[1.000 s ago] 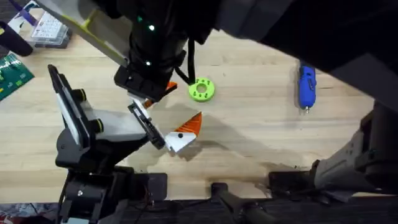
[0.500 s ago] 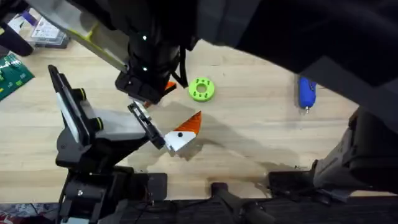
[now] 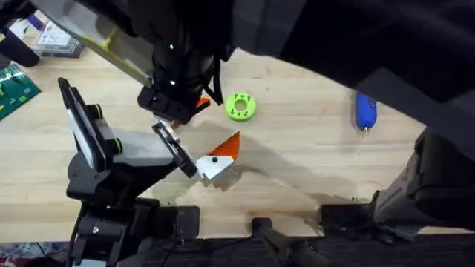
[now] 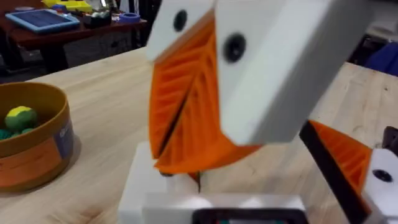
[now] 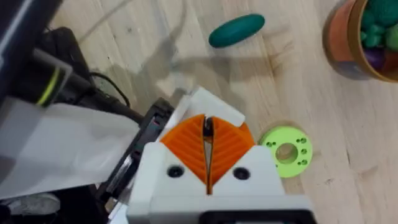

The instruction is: Pick up the gripper from the table and insert it into the empty holder that is missing its gripper. Then pick up a screw, insert it into the mounting hole, and use the screwdriver to tighten it. Finally, clean up the table by picking up the vegetable and placing it into the bucket.

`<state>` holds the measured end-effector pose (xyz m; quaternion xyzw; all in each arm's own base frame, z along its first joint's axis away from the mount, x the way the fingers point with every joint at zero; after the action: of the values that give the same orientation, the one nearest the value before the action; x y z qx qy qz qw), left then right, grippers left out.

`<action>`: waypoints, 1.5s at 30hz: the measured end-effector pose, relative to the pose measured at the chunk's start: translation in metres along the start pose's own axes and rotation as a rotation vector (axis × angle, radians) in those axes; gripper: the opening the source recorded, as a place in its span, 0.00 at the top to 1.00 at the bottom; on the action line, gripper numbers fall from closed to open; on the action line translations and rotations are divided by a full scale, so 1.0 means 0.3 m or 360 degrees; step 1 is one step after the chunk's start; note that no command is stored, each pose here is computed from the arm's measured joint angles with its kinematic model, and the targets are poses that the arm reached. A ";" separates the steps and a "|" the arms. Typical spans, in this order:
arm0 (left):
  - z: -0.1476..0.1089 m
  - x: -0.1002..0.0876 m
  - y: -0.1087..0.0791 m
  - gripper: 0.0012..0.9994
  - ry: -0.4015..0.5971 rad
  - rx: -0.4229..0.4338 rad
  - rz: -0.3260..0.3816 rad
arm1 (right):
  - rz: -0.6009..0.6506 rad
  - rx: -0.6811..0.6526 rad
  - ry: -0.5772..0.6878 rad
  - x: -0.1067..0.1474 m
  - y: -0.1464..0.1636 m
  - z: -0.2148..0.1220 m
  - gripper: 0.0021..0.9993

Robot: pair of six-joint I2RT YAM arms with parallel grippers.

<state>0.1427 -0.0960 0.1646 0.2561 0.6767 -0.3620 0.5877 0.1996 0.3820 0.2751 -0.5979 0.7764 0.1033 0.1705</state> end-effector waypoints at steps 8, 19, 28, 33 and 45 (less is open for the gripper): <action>0.000 0.000 -0.001 0.01 0.0001 0.0005 0.0005 | -0.0001 0.0004 -0.0011 -0.018 -0.006 0.036 0.99; 0.000 0.002 -0.003 0.01 0.0005 0.0015 -0.0017 | 0.0000 0.0001 0.0016 -0.009 -0.005 0.041 0.99; 0.000 0.004 -0.013 0.01 0.0013 0.0055 -0.0024 | 0.0003 -0.0008 0.0056 0.007 -0.001 0.037 0.99; 0.000 0.005 -0.015 0.01 0.0015 0.0062 -0.0026 | 0.0005 -0.0008 0.0068 0.011 -0.001 0.036 0.99; 0.000 0.005 -0.017 0.01 0.0016 0.0070 -0.0019 | 0.0010 0.0035 0.0082 0.016 -0.002 0.027 0.91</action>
<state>0.1386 -0.0992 0.1641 0.2668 0.6732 -0.3789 0.5763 0.2003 0.3805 0.2660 -0.5961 0.7834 0.0799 0.1567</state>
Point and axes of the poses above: each hand's point on the last joint's axis, 136 mm out from that joint toward the fingers, its own z axis out along the fingers, its own y axis along the line the jaws close on, x = y × z, the point moved 6 cm from there along -z, back along the fingers, and after that the axes turned 5 degrees about -z, right-handed, at the moved point
